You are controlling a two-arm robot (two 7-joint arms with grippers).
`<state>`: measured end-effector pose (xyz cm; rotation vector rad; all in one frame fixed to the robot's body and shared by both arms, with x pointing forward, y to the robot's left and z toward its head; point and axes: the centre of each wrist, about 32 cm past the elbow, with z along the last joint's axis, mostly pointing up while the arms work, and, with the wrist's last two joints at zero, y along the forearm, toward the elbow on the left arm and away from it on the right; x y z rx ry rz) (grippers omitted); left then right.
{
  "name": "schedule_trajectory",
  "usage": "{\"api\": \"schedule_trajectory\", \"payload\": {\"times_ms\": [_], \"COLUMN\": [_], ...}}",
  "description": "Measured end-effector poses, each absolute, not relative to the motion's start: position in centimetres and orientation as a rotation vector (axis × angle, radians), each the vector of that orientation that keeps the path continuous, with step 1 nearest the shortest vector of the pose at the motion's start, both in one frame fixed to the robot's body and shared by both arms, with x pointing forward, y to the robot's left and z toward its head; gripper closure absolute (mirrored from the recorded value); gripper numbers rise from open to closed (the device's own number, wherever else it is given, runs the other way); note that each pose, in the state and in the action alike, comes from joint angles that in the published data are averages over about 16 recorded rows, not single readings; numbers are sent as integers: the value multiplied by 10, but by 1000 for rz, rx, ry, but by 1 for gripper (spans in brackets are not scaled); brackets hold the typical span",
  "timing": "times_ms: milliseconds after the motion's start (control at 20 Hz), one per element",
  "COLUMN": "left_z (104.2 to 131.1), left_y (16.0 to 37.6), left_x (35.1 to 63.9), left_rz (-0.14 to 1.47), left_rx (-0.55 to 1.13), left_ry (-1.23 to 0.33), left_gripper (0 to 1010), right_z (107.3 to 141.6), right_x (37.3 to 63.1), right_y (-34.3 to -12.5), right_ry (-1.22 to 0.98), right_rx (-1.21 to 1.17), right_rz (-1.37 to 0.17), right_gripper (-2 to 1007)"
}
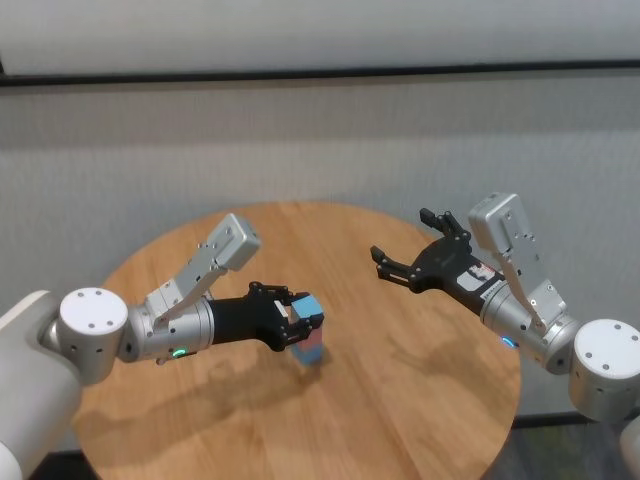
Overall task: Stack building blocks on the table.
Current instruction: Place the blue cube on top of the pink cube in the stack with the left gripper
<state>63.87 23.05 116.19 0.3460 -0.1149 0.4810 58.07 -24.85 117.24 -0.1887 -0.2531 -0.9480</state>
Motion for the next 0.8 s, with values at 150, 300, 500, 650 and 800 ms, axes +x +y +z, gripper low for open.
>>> {"api": "schedule_trajectory", "payload": {"times_ms": [150, 300, 500, 650, 800], "left_z": [1162, 1162, 1162, 1162, 1162], "left_y": [231, 232, 233, 233, 233], "left_x": [639, 640, 640, 640, 641], "left_rz": [484, 487, 489, 489, 488], "left_rx": [345, 343, 341, 339, 338], "left_ry": [-115, -115, -115, -116, -116], "left_gripper": [609, 609, 597, 562, 508], "right_z": [1172, 1172, 1172, 1172, 1172], "right_x": [581, 581, 581, 581, 581], "right_y": [-248, -248, -248, -248, -248], "right_ry": [-253, -253, -253, -253, -253], "right_rx": [-189, -189, -189, -189, -189], "right_rz": [-948, -948, -948, -948, -948], "right_gripper": [1, 1, 1, 1, 0]}}
